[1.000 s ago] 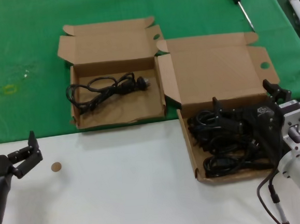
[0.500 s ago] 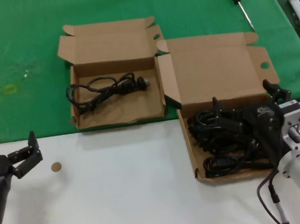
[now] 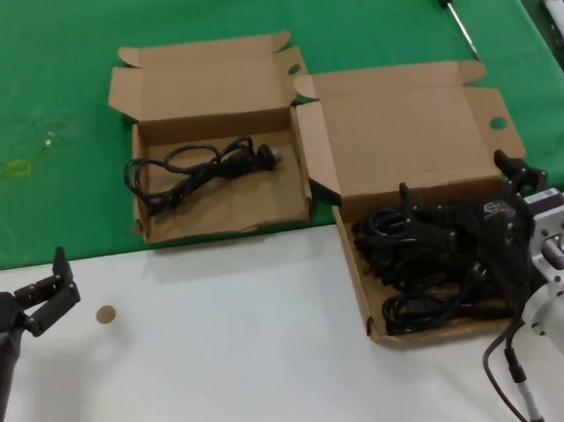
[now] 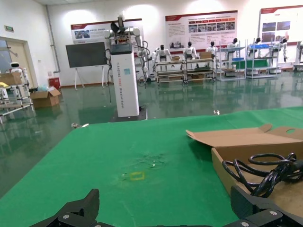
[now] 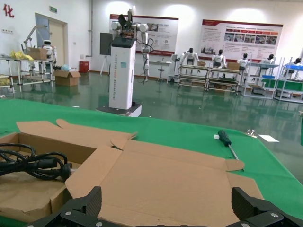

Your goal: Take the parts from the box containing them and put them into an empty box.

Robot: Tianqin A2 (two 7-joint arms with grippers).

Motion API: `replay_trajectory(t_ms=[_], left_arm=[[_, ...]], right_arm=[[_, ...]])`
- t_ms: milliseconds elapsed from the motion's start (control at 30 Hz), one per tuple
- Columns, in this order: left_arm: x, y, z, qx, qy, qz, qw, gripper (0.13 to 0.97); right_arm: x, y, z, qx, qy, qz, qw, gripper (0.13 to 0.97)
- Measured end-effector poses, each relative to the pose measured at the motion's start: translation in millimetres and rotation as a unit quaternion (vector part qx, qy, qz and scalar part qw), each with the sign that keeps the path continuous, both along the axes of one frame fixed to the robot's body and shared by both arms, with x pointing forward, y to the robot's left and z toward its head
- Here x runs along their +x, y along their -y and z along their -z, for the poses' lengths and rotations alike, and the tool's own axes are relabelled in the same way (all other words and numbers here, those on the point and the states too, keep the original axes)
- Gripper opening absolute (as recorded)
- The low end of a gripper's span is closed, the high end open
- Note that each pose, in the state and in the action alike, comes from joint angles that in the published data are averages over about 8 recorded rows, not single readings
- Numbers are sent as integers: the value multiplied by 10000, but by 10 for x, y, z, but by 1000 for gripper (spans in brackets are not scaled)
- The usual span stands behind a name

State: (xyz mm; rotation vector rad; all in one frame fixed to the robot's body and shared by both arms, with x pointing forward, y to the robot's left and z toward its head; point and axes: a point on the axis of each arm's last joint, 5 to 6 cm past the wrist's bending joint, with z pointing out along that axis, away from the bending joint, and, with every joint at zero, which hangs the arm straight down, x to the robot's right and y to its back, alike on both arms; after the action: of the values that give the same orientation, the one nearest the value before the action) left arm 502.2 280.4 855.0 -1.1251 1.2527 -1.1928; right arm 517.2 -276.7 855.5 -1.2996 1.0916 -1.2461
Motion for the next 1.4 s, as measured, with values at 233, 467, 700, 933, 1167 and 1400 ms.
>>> replay_trajectory(t_ms=[233,467,700,933,1167,1400], left_arm=[[0,0,0,0,0,0,10000,966],[0,0,0,0,0,0,10000,966],[0,0,0,0,0,0,10000,966],[0,0,0,0,0,0,10000,966],[0,0,0,0,0,0,10000,966],[0,0,0,0,0,0,10000,966]], right_arm=[[0,0,0,0,0,0,10000,966],[0,0,0,0,0,0,10000,966],[0,0,0,0,0,0,10000,966],[0,0,0,0,0,0,10000,966],[0,0,0,0,0,0,10000,966],[0,0,0,0,0,0,10000,966]])
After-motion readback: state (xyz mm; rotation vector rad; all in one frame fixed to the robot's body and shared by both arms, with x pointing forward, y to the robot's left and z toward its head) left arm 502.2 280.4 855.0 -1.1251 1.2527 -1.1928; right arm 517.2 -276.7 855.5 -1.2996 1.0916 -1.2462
